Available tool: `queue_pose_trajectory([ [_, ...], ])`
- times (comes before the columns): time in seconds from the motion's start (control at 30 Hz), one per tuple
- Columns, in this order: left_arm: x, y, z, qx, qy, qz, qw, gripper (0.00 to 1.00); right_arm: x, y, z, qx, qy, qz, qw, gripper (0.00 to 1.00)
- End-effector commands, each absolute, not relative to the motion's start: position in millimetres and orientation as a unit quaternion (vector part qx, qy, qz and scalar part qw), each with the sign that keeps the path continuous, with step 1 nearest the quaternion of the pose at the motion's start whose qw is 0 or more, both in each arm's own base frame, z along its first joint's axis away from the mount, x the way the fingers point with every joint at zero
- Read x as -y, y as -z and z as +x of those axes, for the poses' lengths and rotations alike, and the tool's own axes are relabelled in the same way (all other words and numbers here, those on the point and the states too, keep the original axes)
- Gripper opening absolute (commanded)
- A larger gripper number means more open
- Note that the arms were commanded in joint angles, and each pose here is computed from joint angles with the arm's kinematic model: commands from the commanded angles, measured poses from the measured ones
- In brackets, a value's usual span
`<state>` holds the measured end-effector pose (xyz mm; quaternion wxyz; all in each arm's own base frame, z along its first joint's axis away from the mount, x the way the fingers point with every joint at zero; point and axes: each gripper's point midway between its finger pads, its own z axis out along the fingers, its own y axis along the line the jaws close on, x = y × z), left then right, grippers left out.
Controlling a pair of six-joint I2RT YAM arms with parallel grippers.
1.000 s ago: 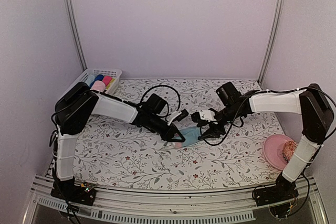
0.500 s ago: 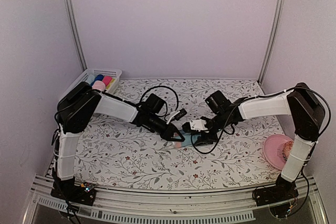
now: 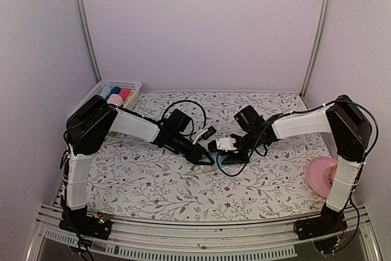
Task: Roll the towels
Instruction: Pick up the towel from the center of the board.
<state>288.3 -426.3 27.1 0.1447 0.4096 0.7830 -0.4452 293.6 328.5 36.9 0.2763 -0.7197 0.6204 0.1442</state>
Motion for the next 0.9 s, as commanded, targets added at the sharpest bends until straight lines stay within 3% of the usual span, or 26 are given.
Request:
queue_pose_trajectory([
  [0.0,398.5,2.8,276.9,-0.829,0.400,0.379,0.094,0.47,-316.1,-6.4,293.4,-0.649,-0.118,-0.716,0.230,0.32],
  [0.37,398.1,-77.1,318.0,-0.834,0.354,0.362,0.220,0.68,-309.0,3.3,290.6,-0.641,-0.104,-0.732,0.207,0.23],
  [0.5,396.9,-66.7,321.5,-0.844,0.338,0.362,0.206,0.76,-307.2,2.7,290.4,-0.626,-0.097,-0.745,0.208,0.23],
  [0.67,399.2,-46.0,320.4,-0.847,0.358,0.359,0.157,0.78,-308.9,-1.0,291.6,-0.610,-0.094,-0.758,0.212,0.23],
  [0.73,401.7,-41.2,317.6,-0.842,0.377,0.359,0.137,0.85,-308.8,-4.2,291.7,-0.607,-0.093,-0.759,0.215,0.23],
  [0.77,403.4,-39.4,316.6,-0.840,0.385,0.360,0.130,0.96,-308.4,-4.8,291.1,-0.606,-0.093,-0.760,0.216,0.23],
  [0.87,406.3,-31.5,309.9,-0.837,0.398,0.363,0.099,0.97,-308.3,-7.6,291.7,-0.604,-0.089,-0.761,0.220,0.23],
])
